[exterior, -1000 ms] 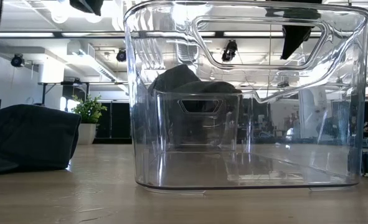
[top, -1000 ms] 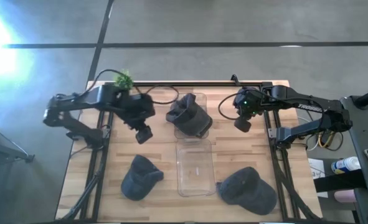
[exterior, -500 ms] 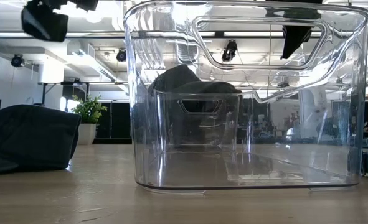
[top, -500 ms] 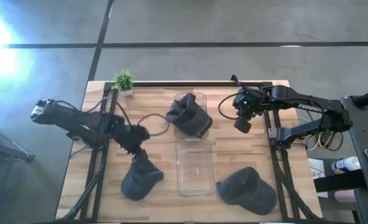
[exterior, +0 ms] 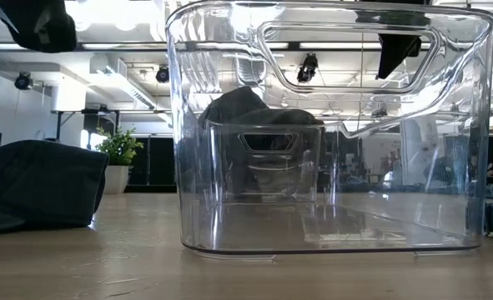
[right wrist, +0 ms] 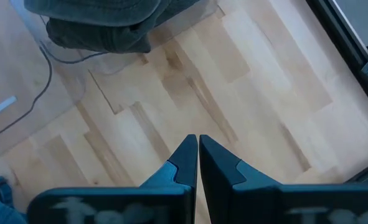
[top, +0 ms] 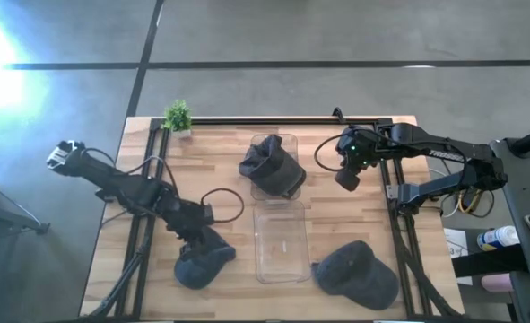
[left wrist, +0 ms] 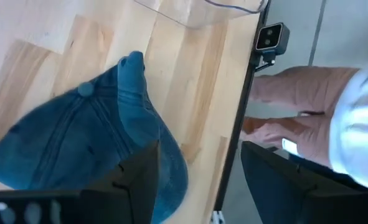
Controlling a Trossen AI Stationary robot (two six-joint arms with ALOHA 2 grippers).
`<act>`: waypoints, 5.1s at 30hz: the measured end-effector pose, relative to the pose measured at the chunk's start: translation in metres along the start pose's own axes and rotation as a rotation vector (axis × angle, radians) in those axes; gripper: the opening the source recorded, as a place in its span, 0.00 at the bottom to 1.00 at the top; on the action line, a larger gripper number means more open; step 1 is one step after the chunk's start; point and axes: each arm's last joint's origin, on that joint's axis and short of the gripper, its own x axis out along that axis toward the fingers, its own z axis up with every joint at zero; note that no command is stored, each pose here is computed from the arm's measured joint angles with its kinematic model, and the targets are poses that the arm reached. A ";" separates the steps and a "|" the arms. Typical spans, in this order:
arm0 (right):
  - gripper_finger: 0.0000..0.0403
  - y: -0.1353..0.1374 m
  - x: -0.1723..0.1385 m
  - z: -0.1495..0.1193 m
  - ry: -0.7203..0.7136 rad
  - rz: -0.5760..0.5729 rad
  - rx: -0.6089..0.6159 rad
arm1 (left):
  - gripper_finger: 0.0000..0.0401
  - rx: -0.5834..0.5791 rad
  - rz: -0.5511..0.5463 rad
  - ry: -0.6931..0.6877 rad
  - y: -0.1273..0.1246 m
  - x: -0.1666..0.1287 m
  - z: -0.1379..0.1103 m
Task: Pick & Place hat
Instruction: Put the left blue cap into the bottom transparent bin
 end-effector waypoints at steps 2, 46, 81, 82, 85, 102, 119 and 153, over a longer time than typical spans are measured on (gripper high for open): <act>0.03 0.000 0.000 0.000 0.000 0.000 0.004 | 0.54 0.037 0.018 0.000 0.001 0.004 0.001; 0.03 0.000 0.000 -0.001 0.004 -0.002 -0.098 | 0.54 -0.055 -0.011 0.088 0.058 0.103 -0.012; 0.03 0.000 0.000 0.000 0.000 -0.008 -0.117 | 0.00 -0.062 -0.065 0.107 0.067 0.110 -0.019; 0.03 0.000 0.000 0.000 0.000 -0.008 -0.117 | 0.00 -0.065 -0.062 0.105 0.067 0.110 -0.019; 0.03 -0.001 0.000 0.000 0.000 -0.008 -0.118 | 0.00 -0.076 -0.059 0.101 0.067 0.110 -0.019; 0.03 0.000 0.000 0.000 0.000 -0.009 -0.121 | 0.00 -0.011 0.081 0.045 0.028 0.051 0.011; 0.03 0.000 0.000 0.000 0.000 -0.007 -0.124 | 0.00 0.067 0.211 -0.266 -0.014 -0.055 0.029; 0.03 0.000 0.000 0.000 0.001 -0.004 -0.123 | 0.00 0.456 0.052 -0.561 -0.062 -0.047 0.151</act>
